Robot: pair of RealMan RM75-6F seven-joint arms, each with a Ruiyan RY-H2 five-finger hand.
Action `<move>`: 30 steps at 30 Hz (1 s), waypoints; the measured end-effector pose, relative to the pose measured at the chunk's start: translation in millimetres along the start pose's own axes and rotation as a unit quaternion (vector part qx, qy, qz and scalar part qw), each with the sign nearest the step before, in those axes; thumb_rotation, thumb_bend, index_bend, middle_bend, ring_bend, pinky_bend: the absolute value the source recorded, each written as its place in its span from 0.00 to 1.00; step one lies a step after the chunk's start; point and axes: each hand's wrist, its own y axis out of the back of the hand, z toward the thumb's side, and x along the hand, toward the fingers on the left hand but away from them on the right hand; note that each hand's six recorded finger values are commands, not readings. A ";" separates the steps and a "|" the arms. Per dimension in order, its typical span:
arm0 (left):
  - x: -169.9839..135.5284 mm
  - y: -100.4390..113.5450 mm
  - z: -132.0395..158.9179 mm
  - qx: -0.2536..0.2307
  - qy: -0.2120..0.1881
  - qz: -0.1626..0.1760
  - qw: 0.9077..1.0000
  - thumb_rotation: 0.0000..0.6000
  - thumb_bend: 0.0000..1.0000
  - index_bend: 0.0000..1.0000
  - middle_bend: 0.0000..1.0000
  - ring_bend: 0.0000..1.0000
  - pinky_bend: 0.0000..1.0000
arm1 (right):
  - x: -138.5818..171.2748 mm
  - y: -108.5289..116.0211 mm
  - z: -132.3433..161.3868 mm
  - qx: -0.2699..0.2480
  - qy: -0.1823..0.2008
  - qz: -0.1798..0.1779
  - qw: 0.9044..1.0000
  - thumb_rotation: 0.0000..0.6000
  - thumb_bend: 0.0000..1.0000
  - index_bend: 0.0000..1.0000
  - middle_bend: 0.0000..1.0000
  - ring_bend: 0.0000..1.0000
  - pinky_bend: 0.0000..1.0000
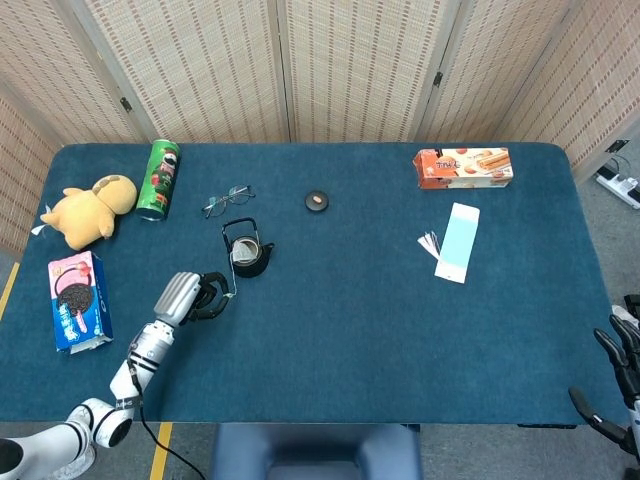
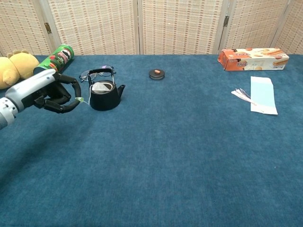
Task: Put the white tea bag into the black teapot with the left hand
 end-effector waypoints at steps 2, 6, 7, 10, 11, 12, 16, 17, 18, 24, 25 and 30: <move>-4.4 -1.3 -3.5 -0.002 0.004 -0.003 1.000 1.00 0.56 0.65 1.00 1.00 1.00 | 0.7 1.3 -0.5 0.000 0.000 -0.002 1.000 1.00 0.32 0.00 0.00 0.00 0.00; -13.9 -0.8 -10.0 0.010 0.010 -0.024 1.000 1.00 0.56 0.47 1.00 1.00 1.00 | 1.8 2.7 -1.1 0.000 0.000 -0.004 1.000 1.00 0.32 0.00 0.00 0.00 0.00; -15.9 -0.6 -11.2 0.014 0.012 -0.031 0.999 1.00 0.56 0.42 1.00 1.00 1.00 | 1.9 2.9 -1.1 0.000 0.000 -0.005 1.000 1.00 0.32 0.00 0.00 0.00 0.00; -21.3 0.4 -12.0 0.028 0.016 -0.050 0.998 1.00 0.54 0.29 1.00 1.00 1.00 | 1.2 2.9 -1.7 -0.001 0.000 -0.004 1.000 1.00 0.32 0.00 0.00 0.00 0.00; -22.6 1.1 -11.5 0.032 0.016 -0.054 0.998 1.00 0.52 0.26 1.00 1.00 1.00 | 0.9 2.8 -2.0 -0.001 0.000 -0.004 1.000 1.00 0.32 0.00 0.00 0.00 0.00; -24.1 2.3 -10.2 0.038 0.017 -0.059 0.997 1.00 0.51 0.24 1.00 1.00 1.00 | 0.6 2.8 -2.3 -0.001 0.000 -0.004 1.000 1.00 0.32 0.00 0.00 0.00 0.00; -28.3 9.6 -5.1 0.064 0.015 -0.068 0.996 1.00 0.50 0.23 1.00 1.00 1.00 | 0.6 3.9 -2.9 -0.002 -0.001 -0.005 1.000 1.00 0.32 0.00 0.00 0.00 0.00; -28.9 12.1 -4.0 0.071 0.015 -0.069 0.995 1.00 0.50 0.22 1.00 1.00 1.00 | 0.7 4.2 -3.1 -0.002 -0.001 -0.006 1.000 1.00 0.32 0.00 0.00 0.00 0.00; -29.3 15.7 -2.5 0.082 0.016 -0.071 0.994 1.00 0.50 0.21 1.00 1.00 1.00 | 0.7 4.0 -3.1 -0.001 -0.001 -0.006 1.000 1.00 0.32 0.00 0.00 0.00 0.00; -24.3 34.4 3.7 0.152 0.038 -0.098 0.983 1.00 0.50 0.10 1.00 1.00 1.00 | -0.6 0.7 -1.8 0.002 0.000 0.000 1.000 1.00 0.32 0.00 0.00 0.00 0.00; -22.6 36.7 3.5 0.164 0.045 -0.109 0.979 1.00 0.50 0.08 1.00 1.00 1.00 | -0.8 0.1 -1.7 0.002 0.000 0.001 1.000 1.00 0.32 0.00 0.00 0.00 0.00; -3.8 50.7 6.2 0.212 0.088 -0.172 0.958 1.00 0.50 0.06 1.00 1.00 1.00 | -3.1 -2.8 -2.0 0.004 -0.003 0.006 1.000 1.00 0.32 0.00 0.00 0.00 0.00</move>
